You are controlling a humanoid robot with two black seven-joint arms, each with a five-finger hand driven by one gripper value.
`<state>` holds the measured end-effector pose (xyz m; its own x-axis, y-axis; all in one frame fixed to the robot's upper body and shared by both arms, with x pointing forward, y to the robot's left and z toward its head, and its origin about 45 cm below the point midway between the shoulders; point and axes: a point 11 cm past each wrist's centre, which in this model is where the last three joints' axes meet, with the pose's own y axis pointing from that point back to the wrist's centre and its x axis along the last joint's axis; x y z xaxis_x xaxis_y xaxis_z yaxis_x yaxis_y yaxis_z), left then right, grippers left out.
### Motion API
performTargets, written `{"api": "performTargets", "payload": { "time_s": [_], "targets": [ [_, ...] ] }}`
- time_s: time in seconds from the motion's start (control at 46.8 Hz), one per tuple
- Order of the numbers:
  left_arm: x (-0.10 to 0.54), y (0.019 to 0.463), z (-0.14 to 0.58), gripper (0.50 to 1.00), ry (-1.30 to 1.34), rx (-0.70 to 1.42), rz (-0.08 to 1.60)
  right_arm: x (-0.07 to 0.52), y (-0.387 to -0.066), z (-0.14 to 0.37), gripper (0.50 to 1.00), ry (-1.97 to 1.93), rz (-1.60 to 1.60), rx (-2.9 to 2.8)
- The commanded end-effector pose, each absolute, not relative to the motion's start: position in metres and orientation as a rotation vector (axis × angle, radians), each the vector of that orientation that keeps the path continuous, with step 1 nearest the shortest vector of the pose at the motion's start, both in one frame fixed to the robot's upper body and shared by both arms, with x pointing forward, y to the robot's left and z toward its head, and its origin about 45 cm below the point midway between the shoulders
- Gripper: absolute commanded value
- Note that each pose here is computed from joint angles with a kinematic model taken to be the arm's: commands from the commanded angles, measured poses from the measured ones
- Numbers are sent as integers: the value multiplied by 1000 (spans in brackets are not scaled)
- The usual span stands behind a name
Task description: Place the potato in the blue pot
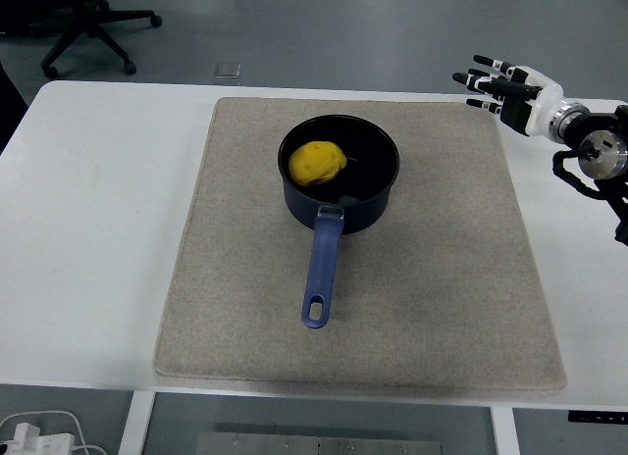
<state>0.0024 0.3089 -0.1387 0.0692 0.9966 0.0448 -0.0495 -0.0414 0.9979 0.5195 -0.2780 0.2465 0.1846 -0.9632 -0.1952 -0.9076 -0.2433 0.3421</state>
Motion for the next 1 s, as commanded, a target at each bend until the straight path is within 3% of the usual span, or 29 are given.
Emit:
{"api": "performTargets", "payload": {
  "time_s": [0.0, 0.385, 0.983],
  "targets": [
    [2, 309, -139, 996, 1101, 1238, 1212, 519, -279, 245, 926, -1839, -575, 2294],
    [2, 310, -139, 996, 1101, 1240, 1212, 517, -313, 242, 926, -1999, -737, 2165],
    [2, 309, -139, 996, 1102, 1239, 1211, 519, -319, 244, 926, -2149, -914, 2098]
  ]
}}
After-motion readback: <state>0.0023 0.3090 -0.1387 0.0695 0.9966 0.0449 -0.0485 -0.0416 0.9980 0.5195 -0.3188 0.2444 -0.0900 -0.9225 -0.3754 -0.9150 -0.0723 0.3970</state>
